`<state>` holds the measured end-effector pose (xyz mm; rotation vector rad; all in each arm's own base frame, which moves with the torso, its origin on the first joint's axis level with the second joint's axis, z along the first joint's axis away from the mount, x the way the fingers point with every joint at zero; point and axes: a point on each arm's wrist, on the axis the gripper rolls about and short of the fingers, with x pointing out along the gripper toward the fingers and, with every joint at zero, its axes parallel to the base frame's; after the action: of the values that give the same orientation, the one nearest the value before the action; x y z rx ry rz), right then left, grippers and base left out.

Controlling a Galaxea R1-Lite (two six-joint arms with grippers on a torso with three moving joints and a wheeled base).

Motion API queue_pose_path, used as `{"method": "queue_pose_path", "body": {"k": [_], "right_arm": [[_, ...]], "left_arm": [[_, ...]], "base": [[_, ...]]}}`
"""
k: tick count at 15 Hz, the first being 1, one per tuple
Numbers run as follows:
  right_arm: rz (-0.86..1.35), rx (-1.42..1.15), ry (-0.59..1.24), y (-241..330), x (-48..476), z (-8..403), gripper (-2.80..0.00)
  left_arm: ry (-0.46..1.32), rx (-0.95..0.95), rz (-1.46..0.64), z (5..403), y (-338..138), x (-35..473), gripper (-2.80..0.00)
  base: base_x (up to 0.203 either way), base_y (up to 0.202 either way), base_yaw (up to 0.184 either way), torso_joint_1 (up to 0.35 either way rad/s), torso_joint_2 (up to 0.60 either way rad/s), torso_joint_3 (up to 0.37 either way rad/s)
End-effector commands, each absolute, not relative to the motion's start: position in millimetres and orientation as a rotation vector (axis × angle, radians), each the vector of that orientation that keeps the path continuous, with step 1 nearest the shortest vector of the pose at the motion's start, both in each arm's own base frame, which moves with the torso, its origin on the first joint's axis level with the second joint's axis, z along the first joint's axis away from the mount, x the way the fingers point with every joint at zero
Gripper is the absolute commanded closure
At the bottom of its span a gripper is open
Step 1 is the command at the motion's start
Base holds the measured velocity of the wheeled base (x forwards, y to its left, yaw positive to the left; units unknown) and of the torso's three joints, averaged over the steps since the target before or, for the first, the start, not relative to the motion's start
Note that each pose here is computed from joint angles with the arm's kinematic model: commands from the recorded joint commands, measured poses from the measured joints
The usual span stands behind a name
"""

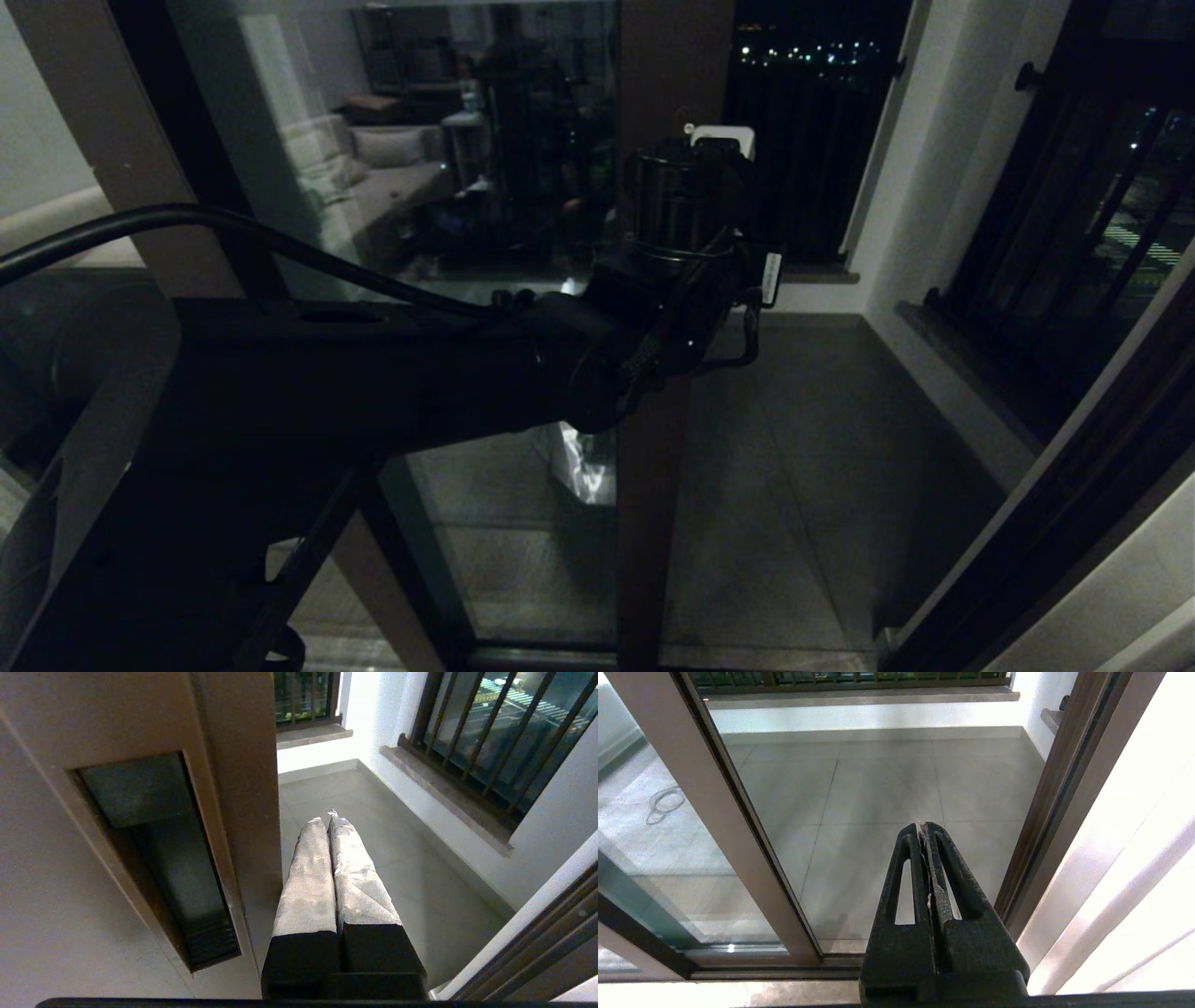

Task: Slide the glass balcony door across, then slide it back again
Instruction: Open the slid door

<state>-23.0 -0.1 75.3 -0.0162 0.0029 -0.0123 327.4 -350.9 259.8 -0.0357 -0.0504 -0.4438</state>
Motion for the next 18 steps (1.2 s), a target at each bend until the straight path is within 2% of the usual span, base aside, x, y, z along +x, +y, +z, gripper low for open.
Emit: {"method": "queue_pose_path", "body": {"k": [1, 18], "right_arm": [[-0.012, -0.017, 0.005, 0, -23, 75, 0.0], [-0.012, -0.017, 0.005, 0, -23, 75, 0.0]], "left_arm": [[-0.059, -0.041, -0.42, 264, -344, 331, 0.0], [-0.048, -0.026, -0.356, 277, -319, 323, 0.0]], "base": [[0.0, 0.0, 0.0, 0.0, 0.0, 0.0], [0.0, 0.0, 0.0, 0.0, 0.0, 0.0]]}}
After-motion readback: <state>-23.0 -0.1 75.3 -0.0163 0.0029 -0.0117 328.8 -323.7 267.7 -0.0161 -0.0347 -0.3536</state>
